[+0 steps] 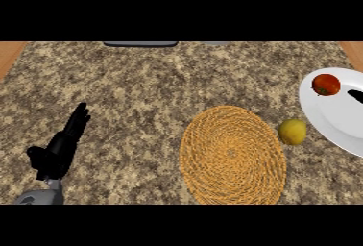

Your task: Pick the tomato from the placemat and place it in the plate

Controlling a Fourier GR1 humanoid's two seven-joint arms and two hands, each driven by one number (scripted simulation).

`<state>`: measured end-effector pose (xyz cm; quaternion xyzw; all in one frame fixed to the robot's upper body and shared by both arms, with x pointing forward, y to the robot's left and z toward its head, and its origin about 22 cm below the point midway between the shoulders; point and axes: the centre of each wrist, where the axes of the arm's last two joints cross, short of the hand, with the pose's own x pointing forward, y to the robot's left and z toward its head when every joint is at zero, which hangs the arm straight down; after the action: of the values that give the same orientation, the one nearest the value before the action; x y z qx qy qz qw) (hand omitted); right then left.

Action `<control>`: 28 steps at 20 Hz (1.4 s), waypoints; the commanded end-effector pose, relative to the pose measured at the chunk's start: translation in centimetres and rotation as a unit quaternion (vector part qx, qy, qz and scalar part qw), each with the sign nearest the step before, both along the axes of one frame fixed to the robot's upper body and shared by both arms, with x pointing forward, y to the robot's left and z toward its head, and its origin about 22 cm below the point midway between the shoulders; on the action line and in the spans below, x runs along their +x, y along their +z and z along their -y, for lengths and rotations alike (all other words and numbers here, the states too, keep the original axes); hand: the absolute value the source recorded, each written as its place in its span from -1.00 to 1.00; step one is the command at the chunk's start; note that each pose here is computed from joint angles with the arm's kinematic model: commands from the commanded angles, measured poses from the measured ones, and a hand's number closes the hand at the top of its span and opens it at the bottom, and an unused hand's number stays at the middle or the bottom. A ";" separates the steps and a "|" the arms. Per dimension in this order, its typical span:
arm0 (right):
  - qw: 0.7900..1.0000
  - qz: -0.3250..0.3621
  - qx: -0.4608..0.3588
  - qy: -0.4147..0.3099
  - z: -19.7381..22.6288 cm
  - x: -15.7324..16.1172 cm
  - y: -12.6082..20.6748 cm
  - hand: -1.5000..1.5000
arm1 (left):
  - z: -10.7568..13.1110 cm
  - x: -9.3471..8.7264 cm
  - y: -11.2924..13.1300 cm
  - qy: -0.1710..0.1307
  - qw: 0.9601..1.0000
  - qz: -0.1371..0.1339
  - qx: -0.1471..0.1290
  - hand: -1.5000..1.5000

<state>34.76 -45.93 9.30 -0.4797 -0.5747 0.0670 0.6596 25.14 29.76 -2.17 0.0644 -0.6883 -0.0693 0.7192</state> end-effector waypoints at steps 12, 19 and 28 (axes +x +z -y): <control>0.952 0.221 0.210 -0.038 8.2 -6.5 -0.2 -1.00 | 0.2 0.8 0.0 0.016 1.000 0.004 0.000 0.00; 0.953 0.231 0.196 -0.024 14.6 -16.5 -1.6 -1.00 | 0.4 -0.5 0.4 0.004 1.000 0.001 -0.005 0.00; 0.964 0.192 0.183 0.013 15.9 -21.9 -4.1 -1.00 | 0.1 0.2 0.5 0.005 1.000 0.000 -0.004 0.00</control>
<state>14.79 -61.36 5.80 -0.3470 -0.7036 -0.1401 0.6040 25.49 29.72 -1.79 0.0669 -0.6897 -0.0650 0.7180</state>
